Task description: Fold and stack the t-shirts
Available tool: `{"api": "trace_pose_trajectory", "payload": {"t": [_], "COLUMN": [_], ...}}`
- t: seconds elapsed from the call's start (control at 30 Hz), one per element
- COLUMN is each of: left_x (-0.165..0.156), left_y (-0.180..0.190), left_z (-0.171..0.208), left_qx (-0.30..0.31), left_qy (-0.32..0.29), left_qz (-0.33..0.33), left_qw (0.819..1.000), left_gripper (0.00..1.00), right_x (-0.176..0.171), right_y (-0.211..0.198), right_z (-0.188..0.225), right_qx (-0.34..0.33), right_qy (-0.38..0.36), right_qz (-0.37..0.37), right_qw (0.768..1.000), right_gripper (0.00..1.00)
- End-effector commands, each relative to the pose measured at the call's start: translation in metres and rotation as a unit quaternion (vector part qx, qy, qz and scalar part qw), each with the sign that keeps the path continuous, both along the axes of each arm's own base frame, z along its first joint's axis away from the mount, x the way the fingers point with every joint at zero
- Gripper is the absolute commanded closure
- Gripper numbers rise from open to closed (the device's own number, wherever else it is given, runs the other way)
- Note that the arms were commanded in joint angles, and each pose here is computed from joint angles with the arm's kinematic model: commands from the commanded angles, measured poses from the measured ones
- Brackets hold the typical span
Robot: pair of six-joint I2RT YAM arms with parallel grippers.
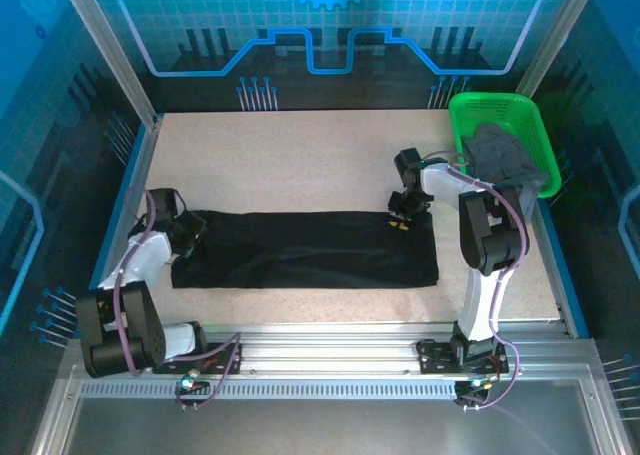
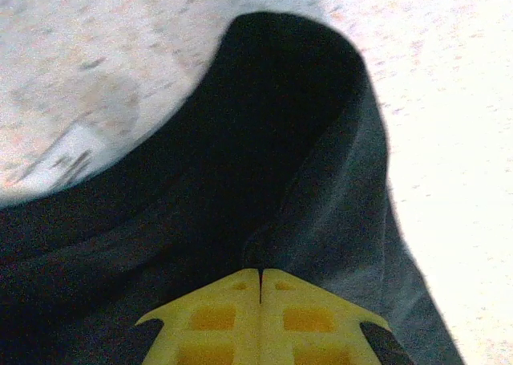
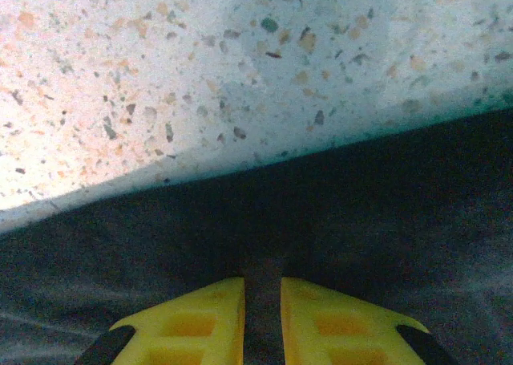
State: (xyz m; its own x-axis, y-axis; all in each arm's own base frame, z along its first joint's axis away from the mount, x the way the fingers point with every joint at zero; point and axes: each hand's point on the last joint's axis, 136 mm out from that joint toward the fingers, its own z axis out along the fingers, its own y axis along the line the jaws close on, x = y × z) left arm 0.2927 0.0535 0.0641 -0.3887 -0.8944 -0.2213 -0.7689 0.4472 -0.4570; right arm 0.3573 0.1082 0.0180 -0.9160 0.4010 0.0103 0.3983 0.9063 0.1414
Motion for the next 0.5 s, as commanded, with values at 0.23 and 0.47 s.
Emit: {"api": "trace_pose_trajectory", "payload": {"t": [0.23,0.47], "left_x": [-0.052,-0.046], "left_y": [0.005,0.016], "left_z": [-0.029,-0.026], "left_qx": [0.000,0.023], "left_qy": [0.134,0.159], "left_qz": [0.063,0.068], "left_qw": [0.989,0.985], "left_gripper": [1.00,0.58], "right_x": [0.004,0.005], "right_y": [-0.003,-0.001], "right_z": [-0.002,0.008], "right_qx": [-0.007,-0.012], "right_qy": [0.015,0.001], "right_qz": [-0.002,0.013], "right_qw": [1.000,1.000], "right_gripper": [0.79,0.79]}}
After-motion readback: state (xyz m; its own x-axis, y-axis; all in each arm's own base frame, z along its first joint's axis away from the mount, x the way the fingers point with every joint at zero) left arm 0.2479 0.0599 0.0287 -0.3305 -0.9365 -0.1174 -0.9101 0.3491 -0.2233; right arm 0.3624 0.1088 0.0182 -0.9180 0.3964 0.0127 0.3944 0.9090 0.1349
